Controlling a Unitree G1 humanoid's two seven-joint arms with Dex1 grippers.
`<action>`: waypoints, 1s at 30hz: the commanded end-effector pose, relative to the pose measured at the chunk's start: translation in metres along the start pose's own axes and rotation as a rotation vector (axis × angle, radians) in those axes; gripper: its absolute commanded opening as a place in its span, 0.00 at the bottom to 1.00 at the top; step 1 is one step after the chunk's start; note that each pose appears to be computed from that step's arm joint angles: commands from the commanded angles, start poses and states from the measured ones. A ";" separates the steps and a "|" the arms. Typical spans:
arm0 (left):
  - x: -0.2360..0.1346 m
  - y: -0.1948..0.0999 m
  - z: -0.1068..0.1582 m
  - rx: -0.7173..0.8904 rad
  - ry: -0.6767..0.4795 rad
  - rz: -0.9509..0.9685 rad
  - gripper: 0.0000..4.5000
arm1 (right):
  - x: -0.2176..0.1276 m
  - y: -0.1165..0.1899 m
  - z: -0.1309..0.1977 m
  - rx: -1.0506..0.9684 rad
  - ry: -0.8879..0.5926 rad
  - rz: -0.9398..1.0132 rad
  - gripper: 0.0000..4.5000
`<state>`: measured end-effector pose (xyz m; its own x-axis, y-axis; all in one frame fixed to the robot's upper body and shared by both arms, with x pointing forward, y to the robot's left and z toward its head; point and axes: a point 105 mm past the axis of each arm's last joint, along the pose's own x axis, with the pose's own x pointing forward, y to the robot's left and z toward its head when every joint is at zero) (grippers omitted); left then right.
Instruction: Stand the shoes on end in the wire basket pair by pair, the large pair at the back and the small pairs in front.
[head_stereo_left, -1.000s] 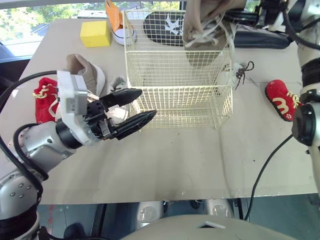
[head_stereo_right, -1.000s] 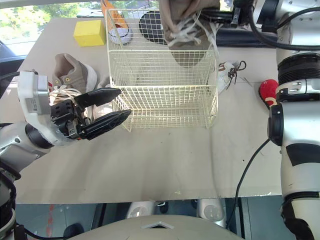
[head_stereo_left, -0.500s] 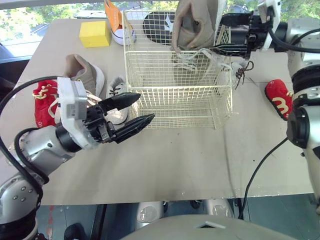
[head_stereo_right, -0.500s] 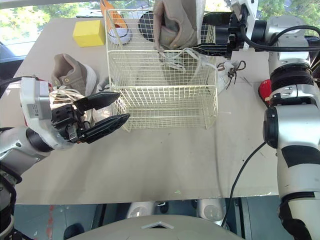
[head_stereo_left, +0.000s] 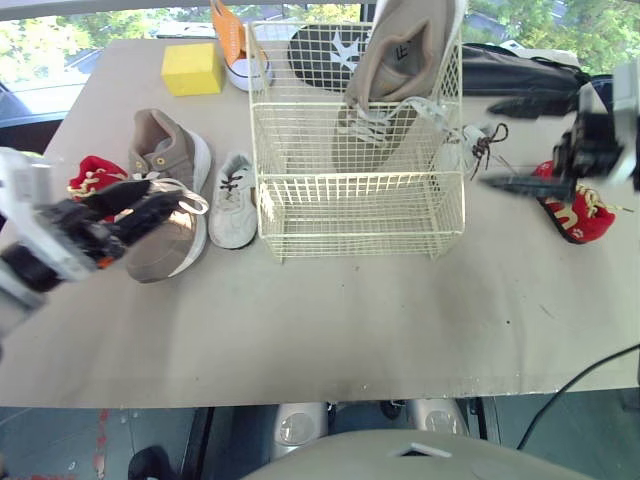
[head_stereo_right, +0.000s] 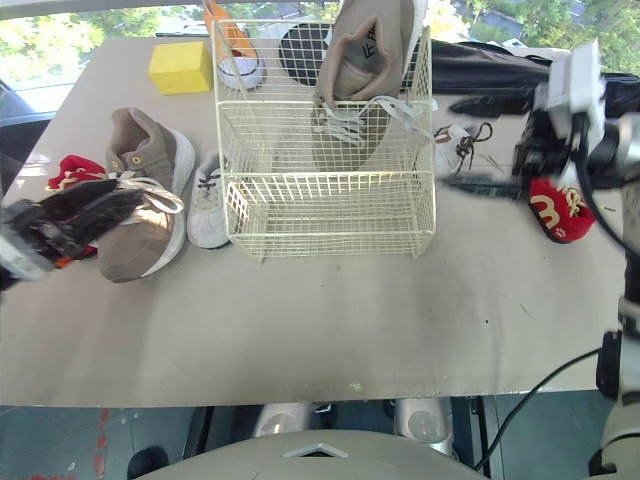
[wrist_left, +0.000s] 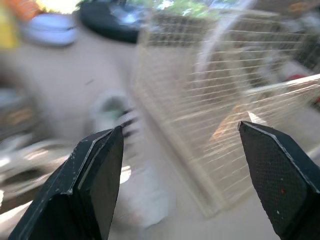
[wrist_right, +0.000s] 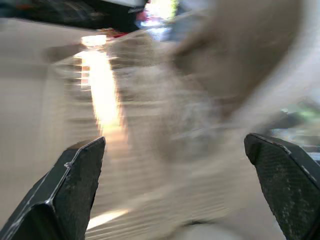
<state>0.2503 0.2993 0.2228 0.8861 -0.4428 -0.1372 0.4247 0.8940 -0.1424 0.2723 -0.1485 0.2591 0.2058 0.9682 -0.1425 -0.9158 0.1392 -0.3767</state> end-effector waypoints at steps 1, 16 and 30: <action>-0.007 0.034 0.005 -0.071 0.077 0.093 0.89 | 0.022 0.035 0.022 -0.054 -0.044 0.056 0.98; 0.015 0.108 -0.001 -0.114 0.292 0.168 0.89 | 0.054 0.076 0.038 -0.100 -0.118 0.030 0.98; 0.057 0.097 -0.065 -0.162 0.519 -0.018 0.52 | 0.057 0.085 0.044 -0.078 -0.120 0.003 1.00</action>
<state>0.3339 0.3661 0.1577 0.7247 -0.4212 -0.5453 0.3425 0.9069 -0.2453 0.1974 -0.0710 0.2519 0.1475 0.9880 -0.0464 -0.9050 0.1159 -0.4093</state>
